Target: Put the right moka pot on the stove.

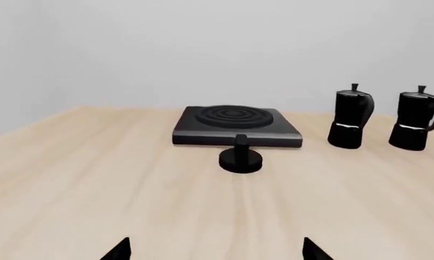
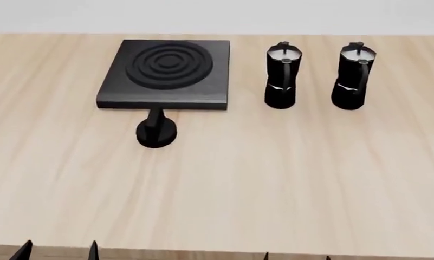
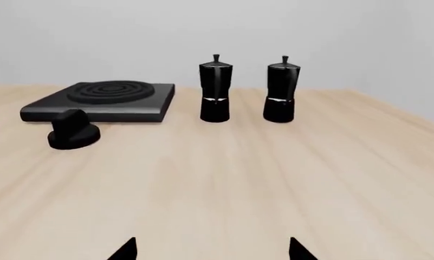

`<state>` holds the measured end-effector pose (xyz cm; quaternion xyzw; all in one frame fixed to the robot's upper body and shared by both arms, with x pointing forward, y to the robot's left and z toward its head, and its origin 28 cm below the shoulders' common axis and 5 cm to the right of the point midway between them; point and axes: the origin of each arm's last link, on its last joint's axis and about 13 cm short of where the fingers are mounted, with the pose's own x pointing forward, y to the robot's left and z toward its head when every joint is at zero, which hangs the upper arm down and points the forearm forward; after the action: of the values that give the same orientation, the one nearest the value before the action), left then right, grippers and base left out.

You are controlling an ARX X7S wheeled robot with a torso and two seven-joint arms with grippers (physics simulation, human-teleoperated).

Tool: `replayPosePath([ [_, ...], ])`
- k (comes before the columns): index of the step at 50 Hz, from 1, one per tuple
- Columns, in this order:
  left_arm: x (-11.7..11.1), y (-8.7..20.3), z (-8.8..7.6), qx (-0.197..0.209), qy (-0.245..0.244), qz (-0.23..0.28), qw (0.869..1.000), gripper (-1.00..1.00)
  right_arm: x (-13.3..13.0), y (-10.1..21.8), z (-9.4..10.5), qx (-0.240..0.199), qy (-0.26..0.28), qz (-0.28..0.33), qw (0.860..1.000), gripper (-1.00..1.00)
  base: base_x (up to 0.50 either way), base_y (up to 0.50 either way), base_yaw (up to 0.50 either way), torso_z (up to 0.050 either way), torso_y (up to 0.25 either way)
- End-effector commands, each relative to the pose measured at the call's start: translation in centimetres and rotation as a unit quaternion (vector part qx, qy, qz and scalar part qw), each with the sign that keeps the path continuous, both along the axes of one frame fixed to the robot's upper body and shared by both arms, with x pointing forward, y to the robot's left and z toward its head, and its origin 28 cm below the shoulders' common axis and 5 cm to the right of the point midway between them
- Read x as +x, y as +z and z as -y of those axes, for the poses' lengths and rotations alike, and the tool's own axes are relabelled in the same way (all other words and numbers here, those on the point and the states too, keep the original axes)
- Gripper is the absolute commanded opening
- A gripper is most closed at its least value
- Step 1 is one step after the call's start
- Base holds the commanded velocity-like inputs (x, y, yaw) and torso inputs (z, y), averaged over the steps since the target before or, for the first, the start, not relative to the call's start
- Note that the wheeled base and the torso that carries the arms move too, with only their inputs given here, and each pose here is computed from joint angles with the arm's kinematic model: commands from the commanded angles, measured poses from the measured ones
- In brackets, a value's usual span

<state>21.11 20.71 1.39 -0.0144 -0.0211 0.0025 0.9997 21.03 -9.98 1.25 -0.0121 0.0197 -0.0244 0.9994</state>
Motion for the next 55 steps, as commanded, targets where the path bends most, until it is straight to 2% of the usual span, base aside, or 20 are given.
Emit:
replayPosePath([
  [1,0.04,-0.07,-0.04,0.001,0.002,-0.001,1.000,1.00,0.02,-0.05,0.04,0.002,-0.002,0.001,1.000,1.00,0.30,0.18,0.00,0.000,0.000],
  [18,0.09,-0.06,-0.04,0.002,0.004,-0.003,1.000,1.00,-0.03,-0.03,0.09,0.003,-0.003,0.002,1.000,1.00,0.22,0.16,0.00,0.000,0.000],
  [55,0.05,-0.11,-0.03,0.003,0.002,-0.002,1.000,1.00,0.10,-0.16,0.00,0.005,-0.001,-0.002,1.000,1.00,0.10,0.13,0.00,0.000,0.000],
])
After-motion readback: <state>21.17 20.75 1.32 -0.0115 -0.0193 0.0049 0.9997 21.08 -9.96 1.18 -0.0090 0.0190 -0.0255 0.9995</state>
